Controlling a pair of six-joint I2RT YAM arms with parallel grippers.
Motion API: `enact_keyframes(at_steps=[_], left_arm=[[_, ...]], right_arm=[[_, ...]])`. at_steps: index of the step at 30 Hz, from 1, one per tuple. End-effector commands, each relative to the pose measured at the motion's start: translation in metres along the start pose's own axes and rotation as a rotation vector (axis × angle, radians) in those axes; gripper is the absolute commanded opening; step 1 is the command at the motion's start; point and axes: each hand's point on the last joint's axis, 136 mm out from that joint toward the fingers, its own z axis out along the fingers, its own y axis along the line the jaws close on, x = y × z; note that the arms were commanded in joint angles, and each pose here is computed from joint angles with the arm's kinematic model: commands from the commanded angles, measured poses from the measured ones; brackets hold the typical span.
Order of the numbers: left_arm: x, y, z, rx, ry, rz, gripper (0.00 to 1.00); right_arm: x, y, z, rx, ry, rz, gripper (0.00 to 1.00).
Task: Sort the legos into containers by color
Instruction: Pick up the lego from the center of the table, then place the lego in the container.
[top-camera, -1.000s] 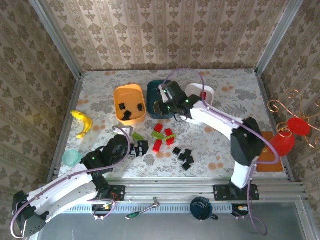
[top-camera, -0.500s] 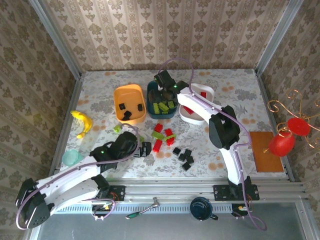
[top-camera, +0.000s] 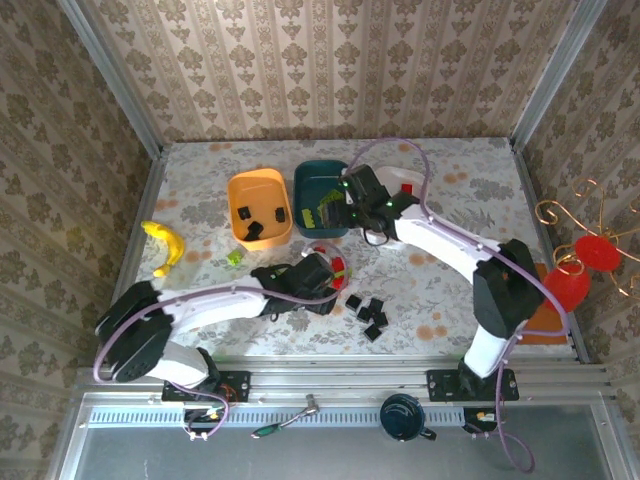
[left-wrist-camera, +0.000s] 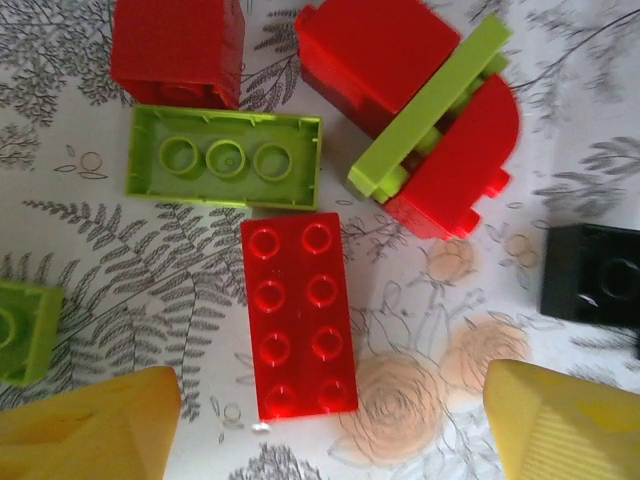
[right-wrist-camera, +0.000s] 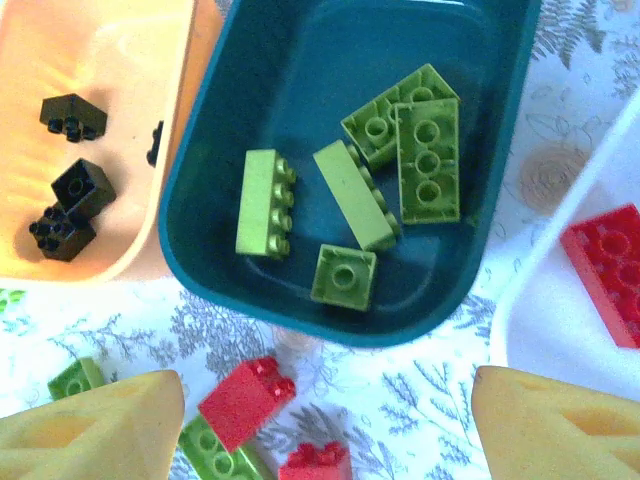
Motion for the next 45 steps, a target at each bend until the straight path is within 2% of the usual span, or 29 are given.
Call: enact_keyframes(at_steps=[1, 7, 12, 16, 19, 23, 27, 33, 36, 40, 42, 45], left_arm=[[-0.002, 0.007, 0.013, -0.082, 0.025, 0.053, 0.76], [0.005, 0.004, 0.038, -0.087, 0.075, 0.048, 0.62], [0.014, 0.002, 0.047, -0.082, 0.106, 0.040, 0.43], [0.015, -0.001, 0.033, -0.065, 0.078, 0.026, 0.33], [-0.003, -0.013, 0.005, -0.004, 0.005, 0.019, 0.28], [-0.058, -0.033, -0.034, 0.120, -0.126, 0.019, 0.27], [-0.129, -0.048, -0.040, 0.240, -0.204, -0.008, 0.27], [-0.221, -0.071, 0.003, 0.319, -0.221, -0.024, 0.26], [-0.254, -0.074, 0.027, 0.318, -0.223, -0.050, 0.26], [-0.283, -0.075, 0.059, 0.328, -0.203, -0.088, 0.28], [-0.292, -0.078, 0.071, 0.332, -0.182, -0.098, 0.34], [-0.301, -0.081, 0.083, 0.351, -0.167, -0.120, 0.49]], right_arm=[[-0.002, -0.004, -0.018, -0.018, -0.067, 0.038, 0.78], [0.010, -0.013, -0.047, -0.024, -0.104, 0.043, 0.78], [0.012, -0.025, -0.071, -0.009, -0.155, 0.070, 0.79], [0.019, -0.038, -0.085, 0.004, -0.187, 0.105, 0.79], [0.027, -0.053, -0.095, 0.044, -0.209, 0.141, 0.79], [0.044, -0.080, -0.107, 0.114, -0.243, 0.206, 0.79], [0.059, -0.099, -0.118, 0.161, -0.279, 0.249, 0.80], [0.068, -0.107, -0.136, 0.173, -0.293, 0.249, 0.81], [0.072, -0.103, -0.140, 0.138, -0.289, 0.246, 0.81], [0.082, -0.099, -0.139, 0.107, -0.264, 0.240, 0.81], [0.088, -0.093, -0.136, 0.069, -0.242, 0.226, 0.81], [0.100, -0.078, -0.130, -0.016, -0.176, 0.179, 0.81]])
